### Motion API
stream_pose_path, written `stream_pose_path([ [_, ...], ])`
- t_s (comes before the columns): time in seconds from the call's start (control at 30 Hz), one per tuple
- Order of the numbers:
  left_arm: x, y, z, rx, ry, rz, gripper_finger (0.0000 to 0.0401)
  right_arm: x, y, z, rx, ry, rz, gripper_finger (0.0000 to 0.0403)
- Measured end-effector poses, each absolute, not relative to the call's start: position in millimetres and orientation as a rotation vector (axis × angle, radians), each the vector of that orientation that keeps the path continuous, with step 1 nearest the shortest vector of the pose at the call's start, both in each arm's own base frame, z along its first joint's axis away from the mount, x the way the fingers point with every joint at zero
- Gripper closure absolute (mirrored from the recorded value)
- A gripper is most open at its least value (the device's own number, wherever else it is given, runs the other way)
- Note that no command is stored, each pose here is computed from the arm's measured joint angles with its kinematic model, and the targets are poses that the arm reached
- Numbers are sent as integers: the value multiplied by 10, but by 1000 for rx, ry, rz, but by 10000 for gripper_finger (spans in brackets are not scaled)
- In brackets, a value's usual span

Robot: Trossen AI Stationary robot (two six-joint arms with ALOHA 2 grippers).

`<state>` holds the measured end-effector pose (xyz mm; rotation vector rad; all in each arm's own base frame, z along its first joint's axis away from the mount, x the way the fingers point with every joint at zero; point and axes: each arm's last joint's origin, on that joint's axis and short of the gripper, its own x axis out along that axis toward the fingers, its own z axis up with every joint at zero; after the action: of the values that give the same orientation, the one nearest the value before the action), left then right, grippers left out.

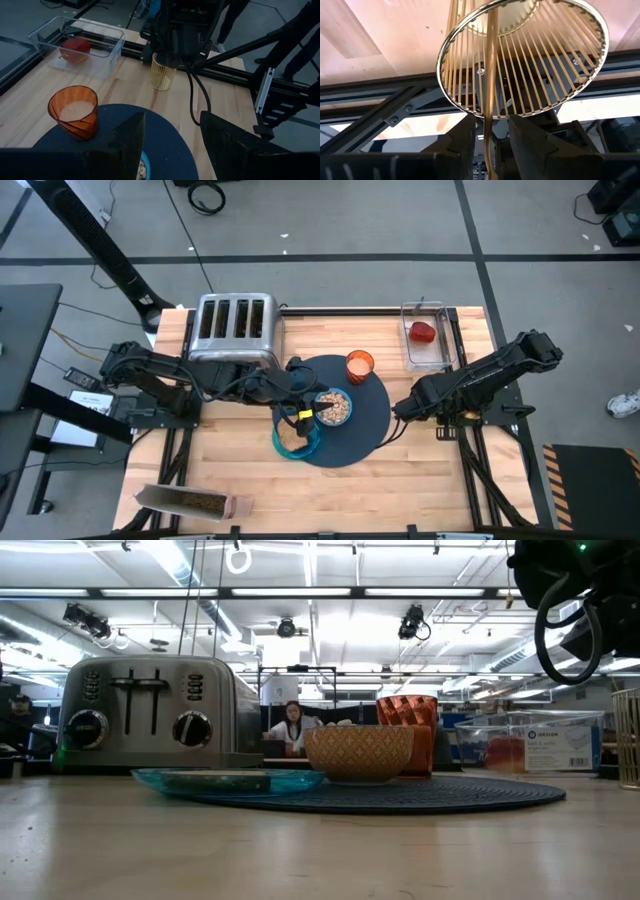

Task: Arrange a breakfast setting
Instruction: Adjust the gold cup on the table

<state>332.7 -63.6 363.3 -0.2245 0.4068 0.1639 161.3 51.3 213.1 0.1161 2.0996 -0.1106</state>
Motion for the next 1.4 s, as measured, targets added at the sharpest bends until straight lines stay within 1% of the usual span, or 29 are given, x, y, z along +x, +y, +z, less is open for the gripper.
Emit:
stream_pose_path([
  [0.17,3326,-636,3633,-224,407,164,202,1617,495,2129,72,2089,-117,276],
  [0.6,3326,-638,3632,-213,409,161,203,1652,464,2188,101,2064,-76,273],
  [0.83,3324,-642,3630,-209,411,160,203,1703,474,2263,105,2032,-36,258],
  [0.97,3322,-646,3628,-208,414,159,203,1680,475,2296,136,2019,-13,242],
  [1.03,3322,-646,3628,-207,414,159,203,1675,468,2374,160,1983,-20,232],
  [1.17,3325,-633,3628,-208,413,162,203,1686,437,2685,237,1827,-20,216],
  [1.3,3325,-633,3628,-207,413,163,203,1587,414,2984,301,1679,-11,213],
  [1.4,3325,-634,3629,-208,413,162,203,1455,437,3104,369,1629,33,213],
])
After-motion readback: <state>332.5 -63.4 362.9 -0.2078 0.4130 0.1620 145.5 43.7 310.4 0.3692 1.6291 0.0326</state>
